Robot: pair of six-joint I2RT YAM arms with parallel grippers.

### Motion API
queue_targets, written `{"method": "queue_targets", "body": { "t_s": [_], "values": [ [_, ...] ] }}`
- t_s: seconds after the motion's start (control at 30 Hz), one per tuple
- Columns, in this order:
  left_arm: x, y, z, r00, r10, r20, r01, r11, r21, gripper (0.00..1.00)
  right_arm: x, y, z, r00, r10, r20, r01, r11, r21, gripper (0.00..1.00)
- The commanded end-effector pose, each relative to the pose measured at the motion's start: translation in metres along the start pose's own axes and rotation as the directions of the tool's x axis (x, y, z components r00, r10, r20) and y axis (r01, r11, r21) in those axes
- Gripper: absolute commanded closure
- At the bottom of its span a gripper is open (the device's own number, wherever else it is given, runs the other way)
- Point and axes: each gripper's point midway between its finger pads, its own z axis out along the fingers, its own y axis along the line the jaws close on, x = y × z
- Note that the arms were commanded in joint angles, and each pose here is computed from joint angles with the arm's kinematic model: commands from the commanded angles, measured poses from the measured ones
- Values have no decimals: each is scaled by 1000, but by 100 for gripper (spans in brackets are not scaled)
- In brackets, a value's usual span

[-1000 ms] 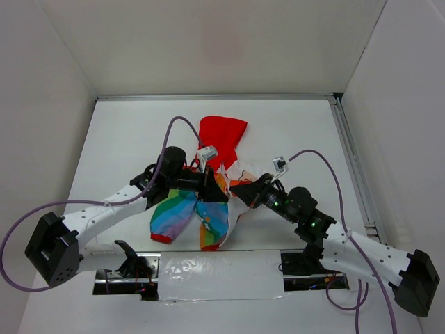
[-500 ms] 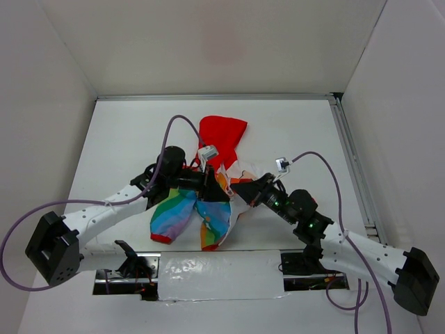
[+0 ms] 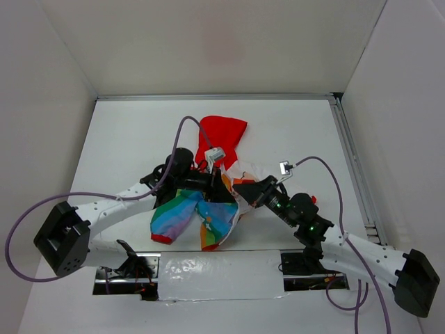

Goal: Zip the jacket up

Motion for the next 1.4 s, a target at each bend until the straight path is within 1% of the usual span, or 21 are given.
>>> {"method": "queue_targets", "body": {
  "t_s": [0.0,0.17,0.23,0.33,0.53,0.6,0.63,0.67,0.7,0.73,0.77,0.8,0.83,0.9,0.93,1.03,1.13,1.2,1.27,1.3,1.37],
  "values": [
    [19,-14,10,998,-10,-69,14,998,56,100,-40,41,-2,986,76,148,-57,990,-127,100],
    [24,-23,17,996,5,-84,-1,999,54,100,-40,33,-2,982,101,157,-85,991,-103,100],
    [27,-20,20,996,0,-92,2,1000,26,100,-40,33,-2,982,104,160,-90,991,-96,100],
    [33,-23,21,995,-8,-104,13,999,44,100,-43,32,-2,979,107,173,-93,992,-90,100],
    [44,-23,28,989,-21,-145,27,999,41,100,-50,34,-8,973,110,202,-93,991,-92,100],
    [44,-23,29,988,-29,-149,35,999,40,100,-51,34,-8,976,87,198,-73,994,-77,100],
    [43,-19,29,989,-38,-146,40,999,14,100,-50,35,-8,979,72,190,-59,996,-70,100],
    [34,-21,29,992,-28,-125,29,1000,2,100,-44,25,-6,986,49,157,-47,999,-14,100],
    [26,-20,29,994,-19,-105,17,1000,-15,100,-45,30,-4,989,30,143,-30,1000,-2,100],
    [21,-12,27,996,-29,-87,23,997,-75,100,-33,15,-4,997,-13,81,7,998,69,99],
    [6,-15,25,998,-15,-55,10,996,-87,100,-29,10,-4,998,-33,50,28,995,100,94],
    [-3,-7,20,999,-25,-33,21,993,-116,100,-29,13,-2,998,-56,25,53,992,115,91],
    [-9,-3,18,1000,-26,-16,23,989,-144,100,-19,-3,-6,997,-73,-27,76,980,185,88],
    [-24,-5,15,1000,-4,16,7,987,-163,100,-17,-6,-9,991,-117,-71,130,969,212,80],
    [-30,-4,13,1000,11,18,-7,983,-181,100,-10,-21,-16,980,-151,-129,181,947,266,69],
    [-36,0,13,1000,11,21,-6,976,-218,100,-7,-24,-28,960,-198,-196,250,925,286,55],
    [-41,3,9,1000,-4,26,9,974,-226,100,-12,-32,-37,947,-241,-211,300,897,324,47],
    [-41,7,7,999,-18,31,24,972,-232,100,-14,-40,-44,941,-252,-224,321,873,368,36],
    [-42,9,3,999,-30,35,37,973,-228,100,-19,-40,-46,930,-277,-239,353,854,383,30],
    [-43,11,2,999,-32,40,40,973,-227,100,-16,-43,-48,921,-282,-269,371,842,391,29],
    [-44,11,0,998,-34,43,43,975,-219,100,-7,-40,-47,906,-288,-309,390,852,350,29]
  ]
}}
